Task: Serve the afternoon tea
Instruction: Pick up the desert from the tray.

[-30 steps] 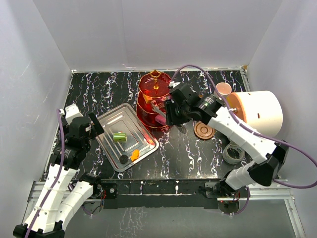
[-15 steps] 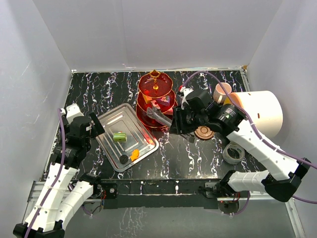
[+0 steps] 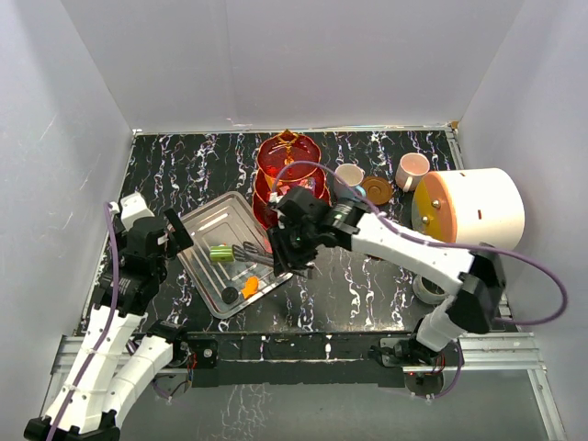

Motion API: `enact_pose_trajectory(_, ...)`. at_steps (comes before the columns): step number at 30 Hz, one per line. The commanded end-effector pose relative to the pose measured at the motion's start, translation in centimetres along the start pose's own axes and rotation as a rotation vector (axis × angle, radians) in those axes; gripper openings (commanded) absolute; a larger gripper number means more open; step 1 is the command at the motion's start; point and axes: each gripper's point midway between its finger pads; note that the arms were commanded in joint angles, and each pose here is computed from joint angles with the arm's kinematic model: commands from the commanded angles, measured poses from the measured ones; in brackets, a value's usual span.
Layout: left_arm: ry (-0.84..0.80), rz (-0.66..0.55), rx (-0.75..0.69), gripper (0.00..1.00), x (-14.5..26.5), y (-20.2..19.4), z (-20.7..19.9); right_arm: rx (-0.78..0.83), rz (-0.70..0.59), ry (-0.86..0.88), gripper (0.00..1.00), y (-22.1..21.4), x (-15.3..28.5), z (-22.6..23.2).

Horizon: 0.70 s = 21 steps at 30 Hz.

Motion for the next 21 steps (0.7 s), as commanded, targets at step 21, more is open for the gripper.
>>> enact_pose_trajectory(21,0.016,-0.037,0.018,0.99,0.6,1.1,0.5,-0.105,-0.156,0.068,0.41,7.0,-8.1,0.6)
Point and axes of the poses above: each gripper's point midway between its finger pads, its own x axis back along the fingers, its own z axis along the line the jaws close on, y = z × x, and after that the axes turned 3 degrees about -x, right-handed
